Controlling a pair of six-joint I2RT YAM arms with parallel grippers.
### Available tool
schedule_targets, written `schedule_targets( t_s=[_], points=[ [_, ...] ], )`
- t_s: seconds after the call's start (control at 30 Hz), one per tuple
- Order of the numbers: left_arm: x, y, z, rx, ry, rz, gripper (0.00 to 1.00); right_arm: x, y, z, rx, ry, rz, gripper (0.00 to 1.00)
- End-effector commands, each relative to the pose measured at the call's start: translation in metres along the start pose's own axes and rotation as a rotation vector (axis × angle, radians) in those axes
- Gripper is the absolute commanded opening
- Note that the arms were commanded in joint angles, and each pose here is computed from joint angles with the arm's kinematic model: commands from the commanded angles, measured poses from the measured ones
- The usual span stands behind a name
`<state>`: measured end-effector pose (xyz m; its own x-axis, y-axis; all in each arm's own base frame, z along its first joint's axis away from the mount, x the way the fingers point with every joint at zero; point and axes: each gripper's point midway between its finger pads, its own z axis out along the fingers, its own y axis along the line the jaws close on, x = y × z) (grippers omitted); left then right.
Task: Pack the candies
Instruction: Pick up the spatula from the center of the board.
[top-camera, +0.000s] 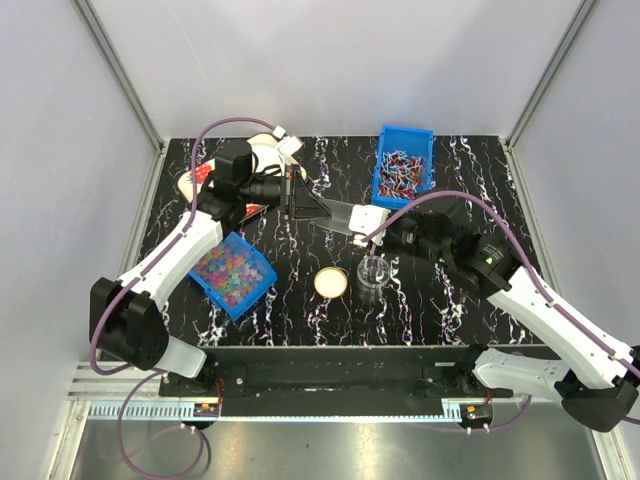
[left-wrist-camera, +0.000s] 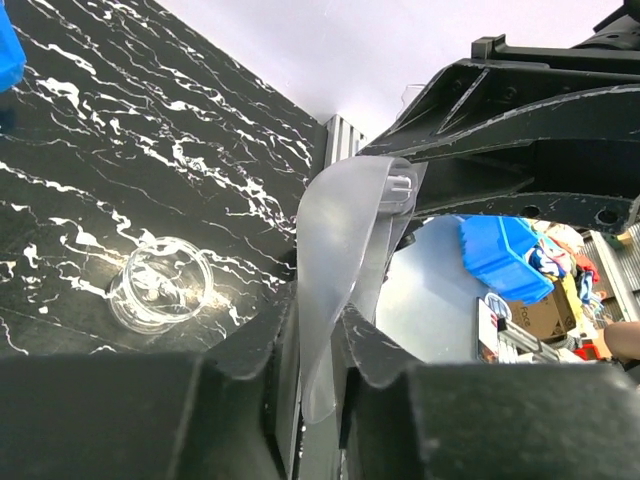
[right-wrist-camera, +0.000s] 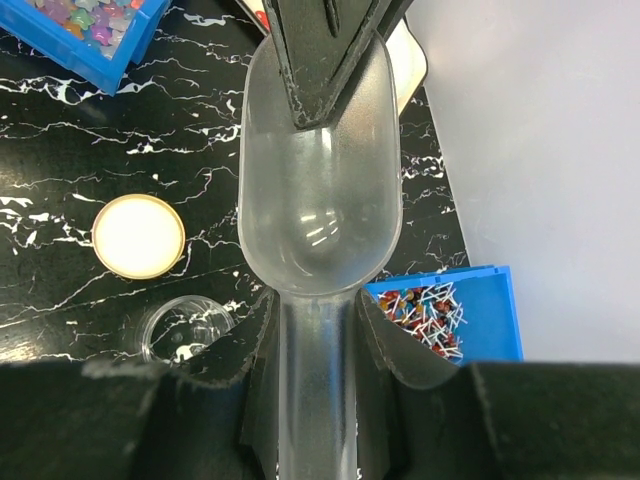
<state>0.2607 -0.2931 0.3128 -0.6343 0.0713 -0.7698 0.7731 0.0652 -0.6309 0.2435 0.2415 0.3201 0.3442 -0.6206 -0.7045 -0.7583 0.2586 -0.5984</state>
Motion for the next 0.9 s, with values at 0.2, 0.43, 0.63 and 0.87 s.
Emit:
schedule_targets(
  t_s=[0.2,0.43,0.63,0.87],
  points=[
    [-0.014,-0.012,0.001,0.011,-0.022,0.082,0.0,-0.028,-0.012,-0.011,0.02,-0.089,0.005,0.09],
    [-0.014,-0.019,0.0,0.037,-0.018,0.068,0.0,-0.024,-0.01,-0.004,0.006,-0.073,-0.016,0.37],
    [-0.014,-0.017,0.001,0.034,-0.018,0.05,0.0,-0.016,-0.009,0.001,0.007,-0.048,-0.045,0.43],
    [-0.015,-0.016,0.001,0.035,-0.02,0.043,0.0,-0.02,-0.007,0.004,-0.008,-0.064,-0.033,0.42]
  ],
)
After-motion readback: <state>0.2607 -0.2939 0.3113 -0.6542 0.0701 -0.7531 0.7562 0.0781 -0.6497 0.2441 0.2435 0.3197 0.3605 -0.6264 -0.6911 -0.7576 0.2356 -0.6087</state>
